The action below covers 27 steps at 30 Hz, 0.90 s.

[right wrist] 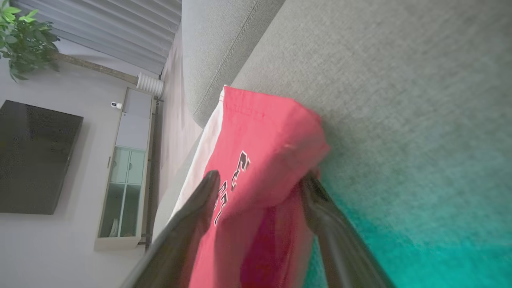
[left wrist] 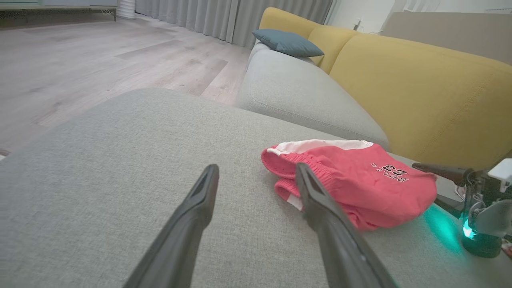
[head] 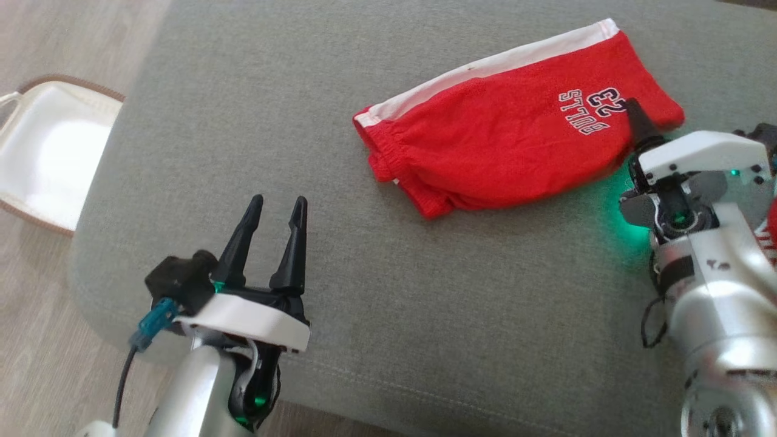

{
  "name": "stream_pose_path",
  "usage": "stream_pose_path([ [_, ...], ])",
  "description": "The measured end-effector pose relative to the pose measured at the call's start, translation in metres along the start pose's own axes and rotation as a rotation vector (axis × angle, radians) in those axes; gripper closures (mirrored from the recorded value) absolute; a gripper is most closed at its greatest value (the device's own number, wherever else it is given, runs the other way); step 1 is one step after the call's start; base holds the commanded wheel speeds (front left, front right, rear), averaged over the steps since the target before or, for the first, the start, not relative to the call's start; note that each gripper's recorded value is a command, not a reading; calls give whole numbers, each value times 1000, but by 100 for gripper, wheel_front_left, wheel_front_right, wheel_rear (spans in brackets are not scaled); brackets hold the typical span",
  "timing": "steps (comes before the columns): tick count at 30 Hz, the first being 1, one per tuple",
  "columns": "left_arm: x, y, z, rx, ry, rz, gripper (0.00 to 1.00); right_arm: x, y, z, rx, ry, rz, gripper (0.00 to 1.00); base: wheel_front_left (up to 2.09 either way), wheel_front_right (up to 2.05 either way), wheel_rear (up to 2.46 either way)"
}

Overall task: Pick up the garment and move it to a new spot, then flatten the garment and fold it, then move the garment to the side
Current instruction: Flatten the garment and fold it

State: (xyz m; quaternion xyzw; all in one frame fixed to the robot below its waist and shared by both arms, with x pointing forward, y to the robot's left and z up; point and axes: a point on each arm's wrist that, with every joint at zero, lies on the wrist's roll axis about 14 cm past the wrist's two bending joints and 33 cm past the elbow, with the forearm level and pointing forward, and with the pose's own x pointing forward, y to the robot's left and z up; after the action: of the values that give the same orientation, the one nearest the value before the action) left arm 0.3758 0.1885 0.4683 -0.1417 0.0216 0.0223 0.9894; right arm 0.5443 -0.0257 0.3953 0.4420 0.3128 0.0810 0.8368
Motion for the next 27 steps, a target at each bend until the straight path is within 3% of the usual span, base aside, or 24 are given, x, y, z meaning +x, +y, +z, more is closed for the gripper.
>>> stream_pose_path([
  [5, -2, 4, 1, -5, -3, 18, 0, 12, -4, -3, -39, 27, -66, 0, 0, 0, 0],
  [21, 3, 15, 3, -9, -3, 62, 0, 37, -5, -2, -115, 111, -97, 0, 0, 0, 0],
  [23, 3, 16, 2, -8, 0, 64, 0, 39, -3, 0, -124, 114, -96, 100, 0, 0, 0],
  [27, 4, 15, 2, -9, -1, 62, 0, 38, -1, 5, -118, 92, -98, 100, 0, 0, 0],
])
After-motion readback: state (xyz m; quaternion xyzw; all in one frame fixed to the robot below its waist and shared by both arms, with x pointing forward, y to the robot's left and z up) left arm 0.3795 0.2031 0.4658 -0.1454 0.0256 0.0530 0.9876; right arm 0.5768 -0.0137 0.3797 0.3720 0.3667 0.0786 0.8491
